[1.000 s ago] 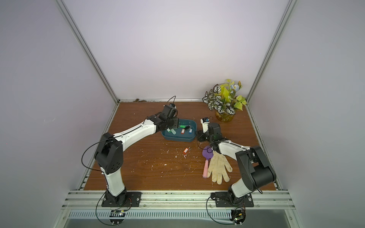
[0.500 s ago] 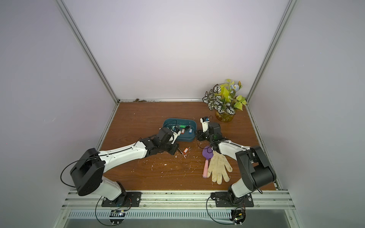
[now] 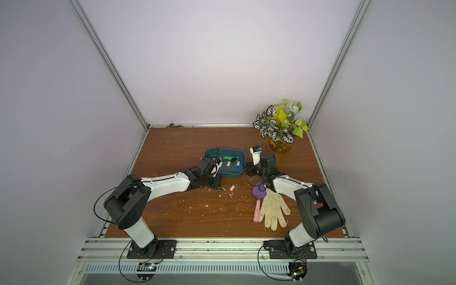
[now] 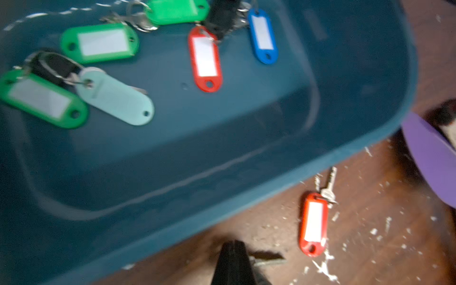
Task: Take the keys out of the storage box
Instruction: Place the key at the center of the board.
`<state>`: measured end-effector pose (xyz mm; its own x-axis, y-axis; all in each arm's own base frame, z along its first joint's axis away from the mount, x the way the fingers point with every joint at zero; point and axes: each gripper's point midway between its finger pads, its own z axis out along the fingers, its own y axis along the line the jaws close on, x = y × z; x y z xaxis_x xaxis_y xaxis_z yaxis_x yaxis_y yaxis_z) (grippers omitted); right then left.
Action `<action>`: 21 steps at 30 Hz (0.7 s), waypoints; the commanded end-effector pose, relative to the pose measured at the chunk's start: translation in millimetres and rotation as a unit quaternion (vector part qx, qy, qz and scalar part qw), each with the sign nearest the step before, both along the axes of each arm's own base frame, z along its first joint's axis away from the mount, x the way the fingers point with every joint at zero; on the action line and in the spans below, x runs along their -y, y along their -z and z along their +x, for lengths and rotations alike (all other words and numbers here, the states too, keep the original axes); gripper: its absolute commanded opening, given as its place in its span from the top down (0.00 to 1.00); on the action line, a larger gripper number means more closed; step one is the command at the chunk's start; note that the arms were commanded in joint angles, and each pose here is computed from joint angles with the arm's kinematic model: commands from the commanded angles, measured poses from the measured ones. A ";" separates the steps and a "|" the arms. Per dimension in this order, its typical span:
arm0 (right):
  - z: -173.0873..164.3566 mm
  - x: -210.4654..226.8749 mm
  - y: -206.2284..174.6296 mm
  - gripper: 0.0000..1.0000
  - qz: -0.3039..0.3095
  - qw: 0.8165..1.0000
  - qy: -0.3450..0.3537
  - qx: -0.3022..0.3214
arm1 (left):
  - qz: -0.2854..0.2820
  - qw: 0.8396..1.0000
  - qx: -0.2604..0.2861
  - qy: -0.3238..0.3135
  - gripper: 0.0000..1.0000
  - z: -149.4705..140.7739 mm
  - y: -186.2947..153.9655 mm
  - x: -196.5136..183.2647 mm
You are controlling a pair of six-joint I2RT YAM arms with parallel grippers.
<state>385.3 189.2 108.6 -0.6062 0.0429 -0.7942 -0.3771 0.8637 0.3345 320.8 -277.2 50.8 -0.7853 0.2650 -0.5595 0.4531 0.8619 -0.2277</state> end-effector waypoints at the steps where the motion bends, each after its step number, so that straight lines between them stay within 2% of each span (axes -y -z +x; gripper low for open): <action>1: 4.8 -1.2 -20.8 0.41 0.009 0.999 -0.004 0.031 | -0.004 1.000 0.009 -0.010 0.91 14.4 -6.9 6.2; 2: 4.6 -1.5 -21.7 0.41 0.008 0.999 -0.006 0.033 | 0.002 1.000 0.010 -0.014 0.83 17.3 -6.9 5.8; 4: 4.4 -1.1 -24.1 0.41 0.007 0.999 -0.007 0.036 | 0.011 1.000 0.012 -0.016 0.57 20.9 -8.6 5.0; 5: 4.5 -1.3 -27.2 0.41 0.006 0.999 -0.008 0.040 | 0.013 1.000 0.016 -0.016 0.37 23.1 -12.4 4.8; 6: 3.7 -2.2 -30.8 0.41 0.007 0.999 -0.011 0.044 | 0.013 1.000 0.023 -0.015 0.02 24.8 -18.2 4.7; 10: 3.9 -9.6 -53.8 0.43 0.016 0.997 -0.026 0.067 | 0.007 0.998 0.068 -0.015 0.01 30.8 -54.4 1.4; 12: 3.3 -22.4 -66.8 0.48 0.017 0.995 -0.043 0.083 | -0.001 0.995 0.100 -0.018 0.01 34.4 -82.1 -2.8; 14: 3.2 -41.1 -73.0 0.48 0.005 0.994 -0.065 0.090 | -0.019 0.990 0.138 -0.019 0.01 36.5 -113.1 -5.5; 18: 6.7 -81.4 -68.7 0.44 -0.010 0.991 -0.108 0.079 | -0.071 0.970 0.229 -0.033 0.01 35.0 -174.4 -17.3; 21: 13.3 -103.4 -64.7 0.44 0.003 0.990 -0.125 0.069 | -0.091 0.953 0.275 -0.095 0.01 44.5 -190.4 -51.2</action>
